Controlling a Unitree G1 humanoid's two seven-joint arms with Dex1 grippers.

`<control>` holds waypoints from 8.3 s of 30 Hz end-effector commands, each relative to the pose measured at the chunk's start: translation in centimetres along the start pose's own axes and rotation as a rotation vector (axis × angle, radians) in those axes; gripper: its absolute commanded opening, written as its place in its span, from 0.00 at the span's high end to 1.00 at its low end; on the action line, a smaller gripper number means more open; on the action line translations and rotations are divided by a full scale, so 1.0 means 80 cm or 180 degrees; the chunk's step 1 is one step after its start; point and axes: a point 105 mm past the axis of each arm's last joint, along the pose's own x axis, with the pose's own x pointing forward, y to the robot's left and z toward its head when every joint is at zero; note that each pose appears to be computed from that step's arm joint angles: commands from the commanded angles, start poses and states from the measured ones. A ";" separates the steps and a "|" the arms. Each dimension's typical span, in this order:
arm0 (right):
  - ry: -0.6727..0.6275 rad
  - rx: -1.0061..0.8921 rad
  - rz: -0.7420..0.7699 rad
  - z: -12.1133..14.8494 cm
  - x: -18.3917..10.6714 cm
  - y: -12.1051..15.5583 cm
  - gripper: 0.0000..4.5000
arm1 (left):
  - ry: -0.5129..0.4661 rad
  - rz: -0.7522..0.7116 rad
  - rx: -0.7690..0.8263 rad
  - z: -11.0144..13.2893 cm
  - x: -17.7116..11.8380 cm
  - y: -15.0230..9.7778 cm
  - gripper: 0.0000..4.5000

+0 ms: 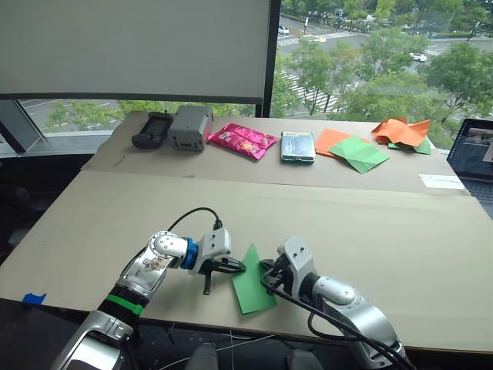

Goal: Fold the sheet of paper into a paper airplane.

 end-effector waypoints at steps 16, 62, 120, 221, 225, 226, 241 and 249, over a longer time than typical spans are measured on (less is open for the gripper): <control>-0.0595 -0.0091 0.0076 0.050 -0.009 0.000 1.00 | 0.0364 -0.0056 -0.0245 -0.041 0.005 -0.010 1.00; 0.0529 0.0213 0.0398 -0.056 -0.046 0.030 1.00 | 0.0404 -0.0048 -0.0247 -0.045 0.002 -0.010 1.00; -0.0433 0.0044 -0.0080 0.036 -0.091 0.005 1.00 | -0.0109 -0.0374 0.2004 0.074 -0.026 0.044 0.44; -0.0410 -0.1860 0.0675 0.036 -0.026 0.017 1.00 | -0.0160 0.0231 -0.0305 0.012 -0.063 0.034 0.99; -0.0429 -0.1856 0.0682 0.041 -0.029 0.018 1.00 | -0.0150 0.0308 -0.0330 0.007 -0.060 0.039 0.99; -0.0434 -0.1862 0.0697 0.042 -0.030 0.018 1.00 | -0.0129 0.0345 -0.0332 0.006 -0.060 0.042 0.99; -0.0327 -0.1766 0.0816 0.037 -0.043 0.024 1.00 | 0.0067 -0.0046 -0.0256 -0.011 -0.051 0.015 0.99; -0.0272 -0.1546 0.0764 0.043 -0.031 0.021 1.00 | 0.0278 -0.0054 -0.0051 -0.022 -0.046 0.014 0.99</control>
